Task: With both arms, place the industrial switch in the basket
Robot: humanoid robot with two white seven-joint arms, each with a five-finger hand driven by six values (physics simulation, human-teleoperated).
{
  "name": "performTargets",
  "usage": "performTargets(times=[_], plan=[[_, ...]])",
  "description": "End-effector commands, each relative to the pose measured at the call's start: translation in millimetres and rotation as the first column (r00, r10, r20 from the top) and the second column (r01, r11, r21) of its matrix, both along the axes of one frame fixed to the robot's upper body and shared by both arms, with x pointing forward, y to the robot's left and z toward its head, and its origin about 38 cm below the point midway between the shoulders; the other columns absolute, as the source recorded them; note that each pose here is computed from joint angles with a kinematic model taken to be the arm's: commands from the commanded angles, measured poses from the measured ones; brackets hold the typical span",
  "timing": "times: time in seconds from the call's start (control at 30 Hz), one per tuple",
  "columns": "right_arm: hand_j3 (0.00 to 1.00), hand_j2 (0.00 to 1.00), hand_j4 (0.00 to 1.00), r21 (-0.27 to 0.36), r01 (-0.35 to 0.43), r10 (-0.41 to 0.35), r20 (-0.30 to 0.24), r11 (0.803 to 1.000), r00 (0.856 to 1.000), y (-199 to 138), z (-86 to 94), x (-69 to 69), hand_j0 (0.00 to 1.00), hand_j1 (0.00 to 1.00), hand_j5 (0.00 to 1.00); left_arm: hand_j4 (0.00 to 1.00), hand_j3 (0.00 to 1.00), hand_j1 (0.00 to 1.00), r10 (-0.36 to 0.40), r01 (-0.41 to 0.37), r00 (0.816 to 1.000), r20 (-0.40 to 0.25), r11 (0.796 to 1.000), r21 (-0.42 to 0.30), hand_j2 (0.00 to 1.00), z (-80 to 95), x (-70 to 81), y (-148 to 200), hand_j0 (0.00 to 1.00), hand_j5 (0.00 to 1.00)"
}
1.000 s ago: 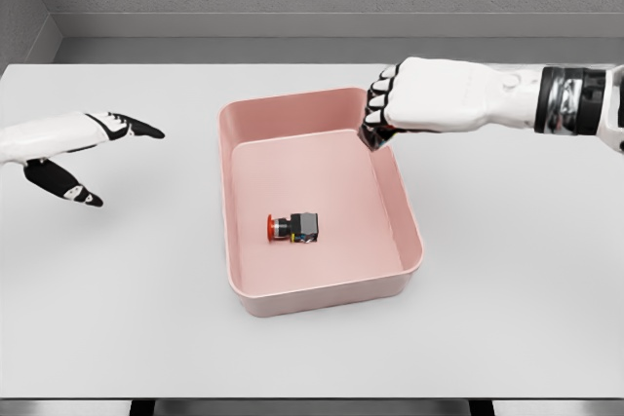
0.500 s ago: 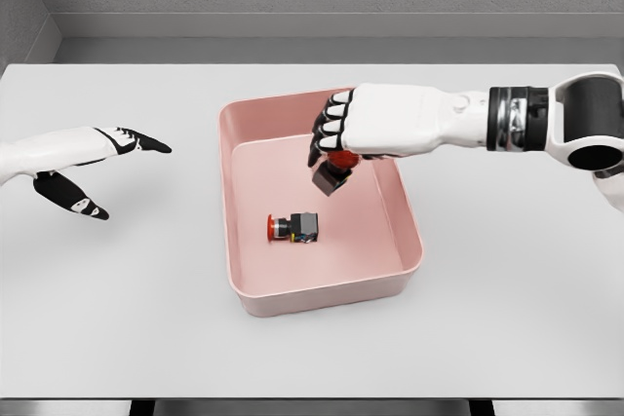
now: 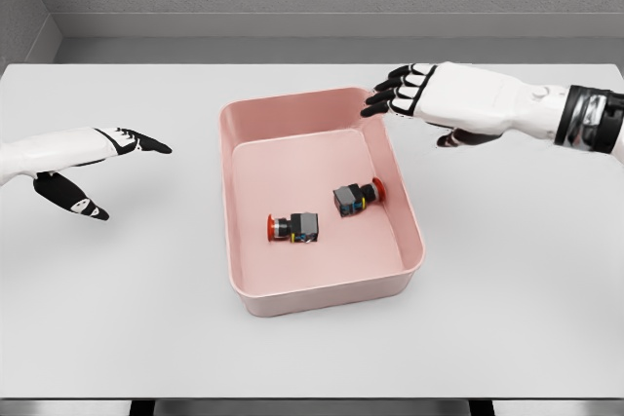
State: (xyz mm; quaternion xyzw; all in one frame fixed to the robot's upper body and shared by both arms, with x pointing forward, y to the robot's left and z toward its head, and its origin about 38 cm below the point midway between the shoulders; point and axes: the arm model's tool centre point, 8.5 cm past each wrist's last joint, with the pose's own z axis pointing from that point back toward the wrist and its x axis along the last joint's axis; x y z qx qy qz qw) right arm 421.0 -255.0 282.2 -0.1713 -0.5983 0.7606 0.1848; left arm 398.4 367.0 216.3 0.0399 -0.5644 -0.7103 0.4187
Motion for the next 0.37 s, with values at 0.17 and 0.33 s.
performTargets(times=[0.17, 0.33], plan=[[1.00, 1.00, 1.00, 0.019, 0.128, -0.127, -0.053, 0.992, 0.990, -40, -12.5, 15.1, 1.00, 1.00, 1.00, 1.00, 1.00, 1.00, 0.003, -0.003, 1.000, -0.001, 1.000, -0.007, 1.00, 0.5, 0.4, 0, 1.00, 1.00], [1.00, 1.00, 1.00, 0.016, 0.171, -0.169, -0.099, 0.985, 0.981, -53, -28.1, 19.6, 1.00, 1.00, 1.00, 1.00, 1.00, 1.00, 0.001, -0.001, 1.000, -0.012, 1.000, -0.003, 1.00, -3.4, -1.3, 0, 1.00, 1.00]])
